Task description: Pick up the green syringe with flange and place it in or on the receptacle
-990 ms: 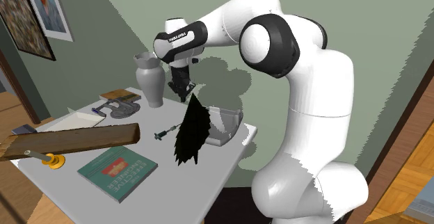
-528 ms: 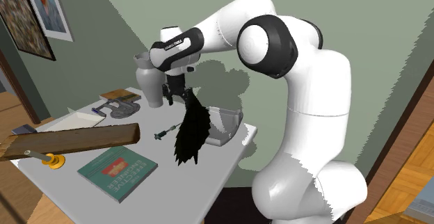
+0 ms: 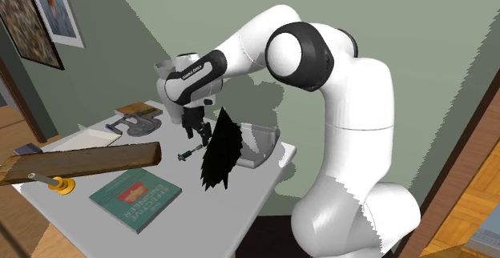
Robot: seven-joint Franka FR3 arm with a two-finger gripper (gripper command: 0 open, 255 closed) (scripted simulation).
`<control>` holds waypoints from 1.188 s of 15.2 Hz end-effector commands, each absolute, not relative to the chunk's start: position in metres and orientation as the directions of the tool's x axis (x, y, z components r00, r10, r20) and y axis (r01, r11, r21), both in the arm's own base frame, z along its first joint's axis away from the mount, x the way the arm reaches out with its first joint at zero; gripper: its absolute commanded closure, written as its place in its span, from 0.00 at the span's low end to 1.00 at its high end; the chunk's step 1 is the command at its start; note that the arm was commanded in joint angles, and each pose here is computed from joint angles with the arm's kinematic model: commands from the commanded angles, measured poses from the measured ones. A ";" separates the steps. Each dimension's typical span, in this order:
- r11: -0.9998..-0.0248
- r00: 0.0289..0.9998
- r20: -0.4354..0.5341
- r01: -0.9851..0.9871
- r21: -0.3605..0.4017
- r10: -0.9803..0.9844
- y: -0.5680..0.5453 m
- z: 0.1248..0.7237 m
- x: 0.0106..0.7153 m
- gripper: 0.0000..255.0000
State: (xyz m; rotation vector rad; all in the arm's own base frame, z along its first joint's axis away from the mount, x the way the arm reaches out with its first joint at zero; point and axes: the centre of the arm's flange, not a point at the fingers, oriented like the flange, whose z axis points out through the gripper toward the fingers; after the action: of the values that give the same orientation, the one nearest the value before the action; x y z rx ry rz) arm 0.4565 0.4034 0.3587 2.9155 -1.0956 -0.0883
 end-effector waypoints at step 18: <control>-0.748 0.747 -0.044 -0.662 0.045 -0.664 0.403 0.328 0.455 1.00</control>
State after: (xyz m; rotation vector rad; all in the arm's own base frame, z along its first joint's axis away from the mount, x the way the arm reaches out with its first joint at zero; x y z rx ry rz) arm 0.4563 0.4062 0.3344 2.9323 -1.1104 -0.0726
